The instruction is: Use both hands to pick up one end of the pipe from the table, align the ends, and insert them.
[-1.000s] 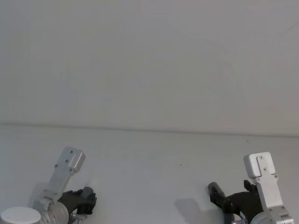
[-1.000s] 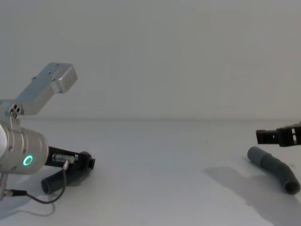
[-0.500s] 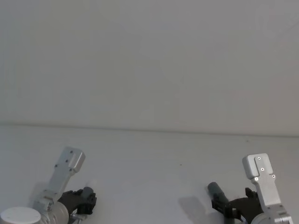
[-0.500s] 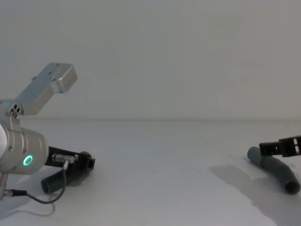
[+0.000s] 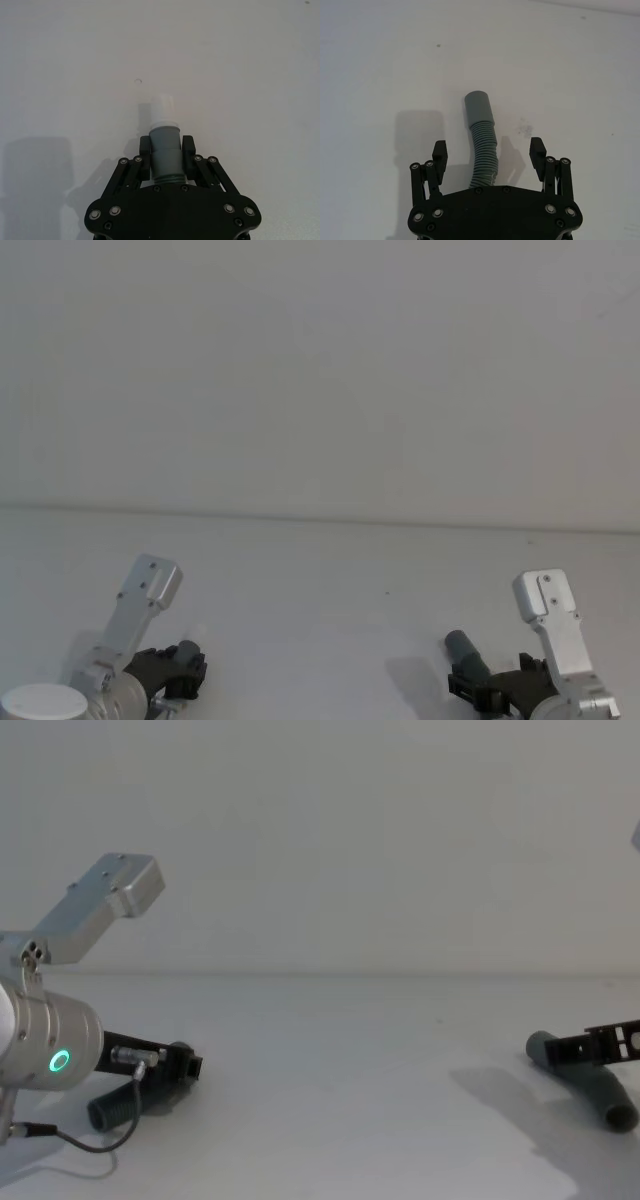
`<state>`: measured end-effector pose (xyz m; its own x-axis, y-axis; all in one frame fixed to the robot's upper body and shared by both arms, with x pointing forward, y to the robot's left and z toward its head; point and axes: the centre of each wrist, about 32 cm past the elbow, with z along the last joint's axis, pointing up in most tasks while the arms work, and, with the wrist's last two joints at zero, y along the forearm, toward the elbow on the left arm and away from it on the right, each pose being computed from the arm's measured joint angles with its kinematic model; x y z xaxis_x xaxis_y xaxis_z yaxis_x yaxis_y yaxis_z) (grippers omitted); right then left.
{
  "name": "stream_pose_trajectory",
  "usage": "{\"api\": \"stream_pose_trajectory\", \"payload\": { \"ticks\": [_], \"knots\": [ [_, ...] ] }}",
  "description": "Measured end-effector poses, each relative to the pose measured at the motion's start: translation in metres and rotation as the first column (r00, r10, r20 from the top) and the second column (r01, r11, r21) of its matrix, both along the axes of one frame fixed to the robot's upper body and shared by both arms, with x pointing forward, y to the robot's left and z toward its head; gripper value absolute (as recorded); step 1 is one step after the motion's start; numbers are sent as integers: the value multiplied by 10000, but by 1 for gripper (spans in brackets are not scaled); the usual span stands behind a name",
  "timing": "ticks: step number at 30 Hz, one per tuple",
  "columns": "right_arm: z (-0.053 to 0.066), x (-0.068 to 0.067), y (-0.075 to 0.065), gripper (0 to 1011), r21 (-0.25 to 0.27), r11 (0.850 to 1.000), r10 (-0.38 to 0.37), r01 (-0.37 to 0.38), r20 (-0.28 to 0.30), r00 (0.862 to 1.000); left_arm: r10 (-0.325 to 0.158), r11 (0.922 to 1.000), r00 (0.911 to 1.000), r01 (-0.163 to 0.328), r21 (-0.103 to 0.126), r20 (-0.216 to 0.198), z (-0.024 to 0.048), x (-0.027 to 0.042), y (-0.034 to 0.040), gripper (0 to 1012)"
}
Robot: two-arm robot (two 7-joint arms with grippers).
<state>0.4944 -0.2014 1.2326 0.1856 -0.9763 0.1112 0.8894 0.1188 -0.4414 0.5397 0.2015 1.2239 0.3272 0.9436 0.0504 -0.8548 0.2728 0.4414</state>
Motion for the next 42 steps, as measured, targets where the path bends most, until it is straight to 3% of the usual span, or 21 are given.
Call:
{"api": "stream_pose_trajectory", "payload": {
  "ticks": [18,42],
  "knots": [
    [-27,80,63,1001,147,9998,-151,161,-600,9981,-1,10000,10000,1,0,-1,0,0,0,340],
    [-34,95,85,1001,195,9993,-292,309,-789,9965,0,10000,10000,0,0,0,0,0,0,340]
  ]
}}
